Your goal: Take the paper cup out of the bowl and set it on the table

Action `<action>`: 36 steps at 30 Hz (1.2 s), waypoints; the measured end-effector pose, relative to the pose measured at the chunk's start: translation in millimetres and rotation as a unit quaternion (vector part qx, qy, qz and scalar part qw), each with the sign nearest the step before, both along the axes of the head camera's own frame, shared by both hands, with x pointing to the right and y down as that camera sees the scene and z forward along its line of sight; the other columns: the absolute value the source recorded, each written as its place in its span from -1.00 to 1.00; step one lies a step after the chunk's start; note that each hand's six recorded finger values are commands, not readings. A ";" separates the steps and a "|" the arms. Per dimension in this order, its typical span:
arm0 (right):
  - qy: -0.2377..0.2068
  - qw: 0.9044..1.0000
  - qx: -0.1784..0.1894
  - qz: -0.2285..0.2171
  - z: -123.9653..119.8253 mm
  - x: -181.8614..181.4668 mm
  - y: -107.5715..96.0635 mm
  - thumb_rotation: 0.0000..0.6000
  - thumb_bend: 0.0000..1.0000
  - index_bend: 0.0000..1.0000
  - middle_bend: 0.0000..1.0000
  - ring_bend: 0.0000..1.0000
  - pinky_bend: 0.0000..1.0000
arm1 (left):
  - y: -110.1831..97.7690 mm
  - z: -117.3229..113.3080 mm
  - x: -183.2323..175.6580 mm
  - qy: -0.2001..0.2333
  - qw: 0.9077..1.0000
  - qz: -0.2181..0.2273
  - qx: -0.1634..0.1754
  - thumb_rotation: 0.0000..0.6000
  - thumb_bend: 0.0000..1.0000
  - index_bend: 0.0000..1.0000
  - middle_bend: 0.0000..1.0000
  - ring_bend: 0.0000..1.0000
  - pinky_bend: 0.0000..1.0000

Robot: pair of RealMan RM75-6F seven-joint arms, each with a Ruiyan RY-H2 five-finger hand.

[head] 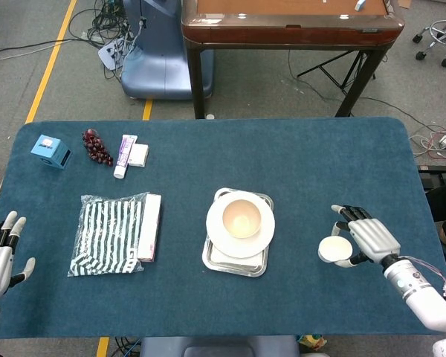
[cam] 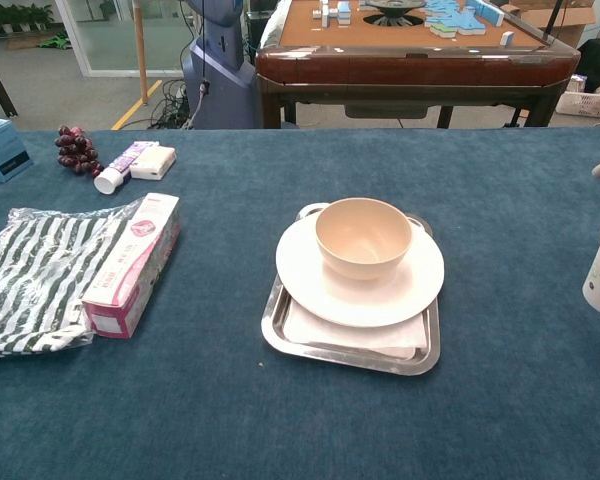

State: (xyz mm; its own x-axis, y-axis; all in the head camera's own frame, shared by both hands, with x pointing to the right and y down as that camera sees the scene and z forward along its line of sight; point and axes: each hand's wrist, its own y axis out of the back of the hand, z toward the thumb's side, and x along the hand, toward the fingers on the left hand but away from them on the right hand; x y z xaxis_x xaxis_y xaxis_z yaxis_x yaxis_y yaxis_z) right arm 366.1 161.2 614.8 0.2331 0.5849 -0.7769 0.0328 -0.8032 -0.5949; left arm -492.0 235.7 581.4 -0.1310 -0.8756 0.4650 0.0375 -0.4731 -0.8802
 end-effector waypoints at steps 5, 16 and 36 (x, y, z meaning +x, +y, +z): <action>-0.001 1.000 -0.004 0.006 12.0 6.5 0.3 1.00 -0.73 -0.09 -0.83 -1.00 -1.00 | -0.2 -1.6 0.3 0.002 1.000 -0.001 0.003 1.00 -0.35 -1.00 -1.00 -1.00 -1.00; -0.003 1.000 -0.019 0.008 42.8 6.8 -1.3 1.00 -0.73 -0.09 -0.83 -1.00 -1.00 | -1.2 -3.5 -1.9 0.004 1.000 -0.005 0.005 1.00 -0.35 -1.00 -1.00 -1.00 -1.00; 0.000 0.999 -0.054 0.006 57.1 11.3 8.3 1.00 -0.87 -0.96 -1.00 -1.00 -1.00 | -1.6 -3.6 -6.2 0.000 1.000 -0.011 0.007 1.00 -0.35 -1.00 -1.00 -1.00 -1.00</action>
State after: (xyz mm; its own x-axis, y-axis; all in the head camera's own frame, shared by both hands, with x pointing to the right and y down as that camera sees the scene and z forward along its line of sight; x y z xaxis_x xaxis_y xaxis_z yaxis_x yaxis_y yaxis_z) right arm 377.5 169.6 671.9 0.2268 0.5012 -0.8351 0.0423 -0.8617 -0.5056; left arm -498.2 234.2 577.8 -0.1504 -0.8789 0.4526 0.0272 -0.4613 -0.8868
